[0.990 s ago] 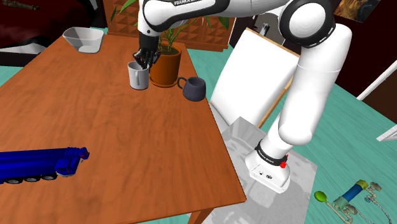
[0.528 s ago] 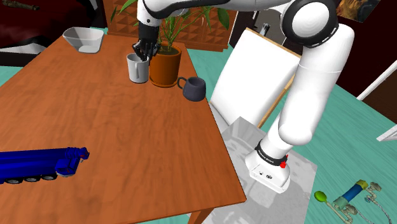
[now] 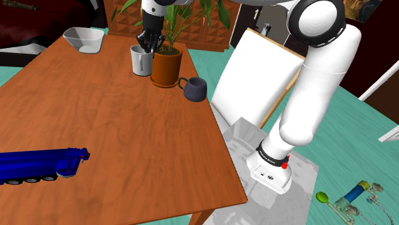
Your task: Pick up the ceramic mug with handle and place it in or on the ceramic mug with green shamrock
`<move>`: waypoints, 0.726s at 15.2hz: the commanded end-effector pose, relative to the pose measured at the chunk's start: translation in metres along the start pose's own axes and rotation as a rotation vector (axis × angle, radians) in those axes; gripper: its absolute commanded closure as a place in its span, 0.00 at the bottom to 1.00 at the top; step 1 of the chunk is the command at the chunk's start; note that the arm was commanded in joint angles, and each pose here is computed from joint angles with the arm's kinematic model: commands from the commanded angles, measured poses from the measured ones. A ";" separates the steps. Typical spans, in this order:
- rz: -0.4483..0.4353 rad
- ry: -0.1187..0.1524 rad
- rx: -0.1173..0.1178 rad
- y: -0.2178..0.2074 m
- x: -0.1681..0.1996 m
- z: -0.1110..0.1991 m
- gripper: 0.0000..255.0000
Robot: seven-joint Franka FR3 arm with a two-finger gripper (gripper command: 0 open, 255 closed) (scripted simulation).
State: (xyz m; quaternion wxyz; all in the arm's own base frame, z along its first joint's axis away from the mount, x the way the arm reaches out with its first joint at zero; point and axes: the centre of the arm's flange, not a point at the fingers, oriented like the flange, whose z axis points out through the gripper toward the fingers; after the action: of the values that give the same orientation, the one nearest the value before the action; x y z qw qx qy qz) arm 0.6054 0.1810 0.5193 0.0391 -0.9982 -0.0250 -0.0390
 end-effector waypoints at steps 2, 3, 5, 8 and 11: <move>0.000 0.000 0.000 0.034 -0.015 -0.009 1.00; 0.000 0.000 0.000 0.045 -0.020 -0.011 1.00; 0.000 0.000 0.000 0.069 -0.030 -0.016 1.00; 0.000 0.000 0.000 0.105 -0.046 -0.024 1.00; 0.000 0.000 0.000 0.141 -0.061 -0.031 1.00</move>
State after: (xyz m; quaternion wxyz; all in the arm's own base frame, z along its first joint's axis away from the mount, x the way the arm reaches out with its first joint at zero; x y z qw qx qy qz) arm 0.5553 0.0492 0.5323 0.0388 -0.9982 -0.0245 -0.0393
